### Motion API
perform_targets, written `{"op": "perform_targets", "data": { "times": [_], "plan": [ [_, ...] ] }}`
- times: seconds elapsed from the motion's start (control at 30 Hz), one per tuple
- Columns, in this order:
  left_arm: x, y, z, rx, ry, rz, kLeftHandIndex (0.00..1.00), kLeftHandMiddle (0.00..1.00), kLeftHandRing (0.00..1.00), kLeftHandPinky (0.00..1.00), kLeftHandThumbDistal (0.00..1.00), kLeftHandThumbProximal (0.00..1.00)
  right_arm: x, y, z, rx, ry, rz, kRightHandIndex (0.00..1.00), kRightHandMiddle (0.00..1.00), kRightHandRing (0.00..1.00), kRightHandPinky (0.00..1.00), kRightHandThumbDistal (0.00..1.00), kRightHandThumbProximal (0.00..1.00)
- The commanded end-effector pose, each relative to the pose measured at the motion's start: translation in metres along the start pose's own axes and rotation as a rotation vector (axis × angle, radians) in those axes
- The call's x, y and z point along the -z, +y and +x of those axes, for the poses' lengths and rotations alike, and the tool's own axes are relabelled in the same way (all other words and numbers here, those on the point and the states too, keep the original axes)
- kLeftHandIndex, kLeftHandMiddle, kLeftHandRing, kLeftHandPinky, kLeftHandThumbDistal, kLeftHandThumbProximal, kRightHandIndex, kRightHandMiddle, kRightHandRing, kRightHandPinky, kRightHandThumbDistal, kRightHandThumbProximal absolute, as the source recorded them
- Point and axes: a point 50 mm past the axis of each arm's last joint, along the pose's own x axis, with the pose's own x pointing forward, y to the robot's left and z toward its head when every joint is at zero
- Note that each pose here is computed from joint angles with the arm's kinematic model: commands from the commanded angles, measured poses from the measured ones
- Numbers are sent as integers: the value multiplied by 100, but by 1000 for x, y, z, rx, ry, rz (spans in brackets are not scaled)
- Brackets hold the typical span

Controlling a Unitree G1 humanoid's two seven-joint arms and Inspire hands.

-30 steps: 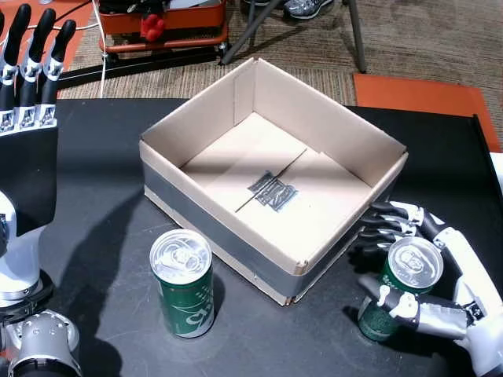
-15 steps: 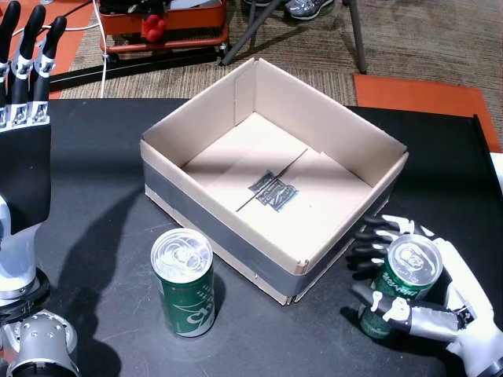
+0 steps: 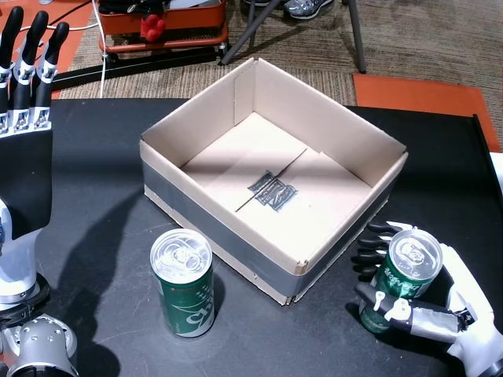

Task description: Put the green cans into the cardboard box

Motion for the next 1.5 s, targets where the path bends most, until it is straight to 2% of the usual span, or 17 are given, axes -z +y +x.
{"op": "perform_targets", "data": {
  "times": [0.0,0.5,0.6,0.77,1.03,1.47],
  "plan": [
    [-1,-1,-1,7,8,6,100,100,100,100,60,86,1,2,1,3,0,6,67,69,72,74,85,4],
    [-1,0,0,14,3,-7,100,100,100,100,61,87,3,2,3,11,20,29,65,65,68,70,83,3],
    [-1,-1,0,15,2,1,100,100,100,100,60,87,3,2,4,4,22,28,65,64,66,69,80,2],
    [0,-1,0,19,-3,-6,100,100,100,100,61,86,5,3,6,0,34,45,62,60,61,65,80,1],
    [-1,-1,0,12,0,6,100,100,100,100,61,87,5,3,7,0,42,55,61,59,61,64,81,2],
    [0,-1,0,13,-3,-24,100,100,100,100,62,86,6,3,7,7,35,75,57,56,57,61,74,0]
  ]
}}
